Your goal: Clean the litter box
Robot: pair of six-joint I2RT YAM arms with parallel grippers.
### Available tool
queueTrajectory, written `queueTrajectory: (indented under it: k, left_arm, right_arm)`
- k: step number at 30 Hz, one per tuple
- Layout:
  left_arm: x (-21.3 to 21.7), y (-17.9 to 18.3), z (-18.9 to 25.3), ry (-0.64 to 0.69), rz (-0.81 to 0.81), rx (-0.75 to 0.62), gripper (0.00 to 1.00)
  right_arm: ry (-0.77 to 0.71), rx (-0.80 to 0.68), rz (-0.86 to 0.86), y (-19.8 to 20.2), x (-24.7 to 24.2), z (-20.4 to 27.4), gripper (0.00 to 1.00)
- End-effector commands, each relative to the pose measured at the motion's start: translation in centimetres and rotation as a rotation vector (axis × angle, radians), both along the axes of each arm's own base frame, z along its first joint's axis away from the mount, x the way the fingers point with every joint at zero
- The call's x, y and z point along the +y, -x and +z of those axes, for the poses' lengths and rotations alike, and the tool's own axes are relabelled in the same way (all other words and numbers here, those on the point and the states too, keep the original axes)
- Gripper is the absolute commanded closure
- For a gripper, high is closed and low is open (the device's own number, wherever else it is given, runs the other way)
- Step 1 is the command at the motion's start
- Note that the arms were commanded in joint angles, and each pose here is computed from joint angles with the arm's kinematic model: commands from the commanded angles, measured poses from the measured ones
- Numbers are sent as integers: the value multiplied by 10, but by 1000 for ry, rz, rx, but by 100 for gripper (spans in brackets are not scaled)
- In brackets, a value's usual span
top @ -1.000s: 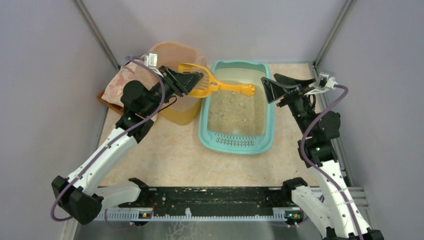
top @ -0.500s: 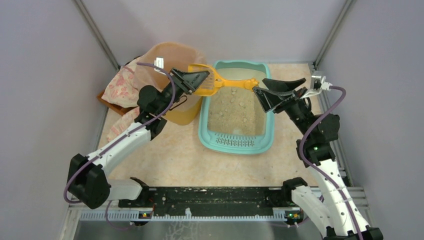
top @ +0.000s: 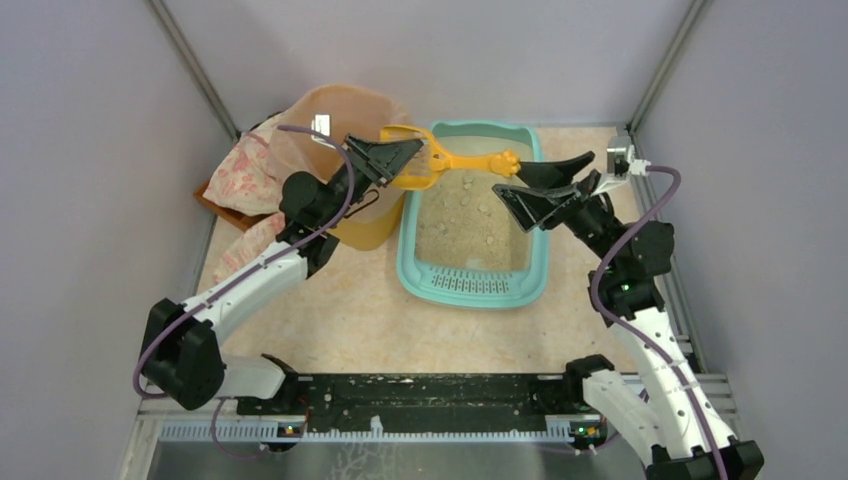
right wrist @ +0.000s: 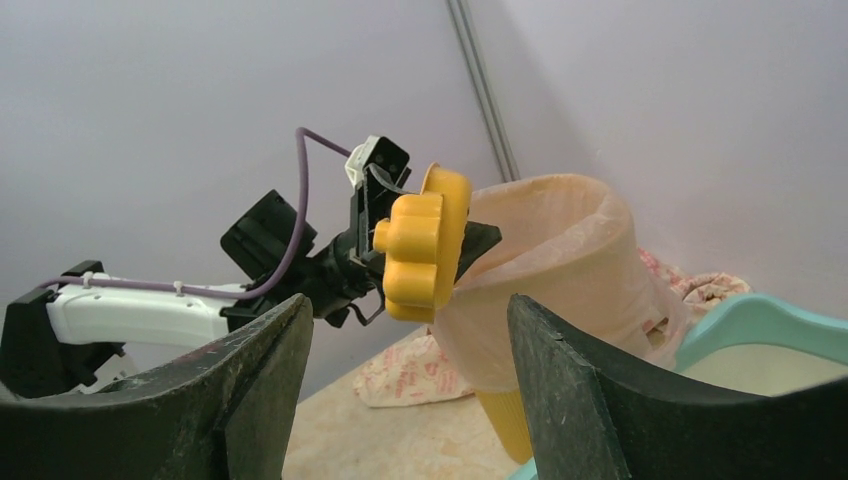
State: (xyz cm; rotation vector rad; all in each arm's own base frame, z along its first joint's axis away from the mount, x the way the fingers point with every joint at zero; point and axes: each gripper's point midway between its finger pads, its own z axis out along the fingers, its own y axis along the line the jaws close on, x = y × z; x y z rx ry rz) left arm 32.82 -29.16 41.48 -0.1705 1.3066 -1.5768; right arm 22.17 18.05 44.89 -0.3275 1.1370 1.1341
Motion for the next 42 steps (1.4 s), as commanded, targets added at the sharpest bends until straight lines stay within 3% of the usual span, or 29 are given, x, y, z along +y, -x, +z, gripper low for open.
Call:
queueTrajectory:
  k: [1, 6, 21, 33, 39, 42]
  left_arm:
    - [-3, 10, 11, 39, -40, -24, 100]
    - [-8, 14, 5, 47, -75, -10, 100]
    - [-16, 15, -19, 51, -85, 49, 100]
    - [-26, 11, -17, 73, -91, 53, 100]
    - [-22, 13, -17, 75, -74, 52, 100]
    - [-22, 13, -12, 75, -72, 40, 100]
  right_arm:
    - [-15, -78, 77, 11, 8, 18, 28]
    - [-15, -70, 94, 4, 12, 18, 29]
    - [-31, -74, 112, -4, 16, 23, 51]
    - [-6, -79, 112, -7, 32, 22, 52]
    - [-2, -74, 111, -9, 33, 20, 69]
    - [-1, -64, 111, -10, 33, 17, 71]
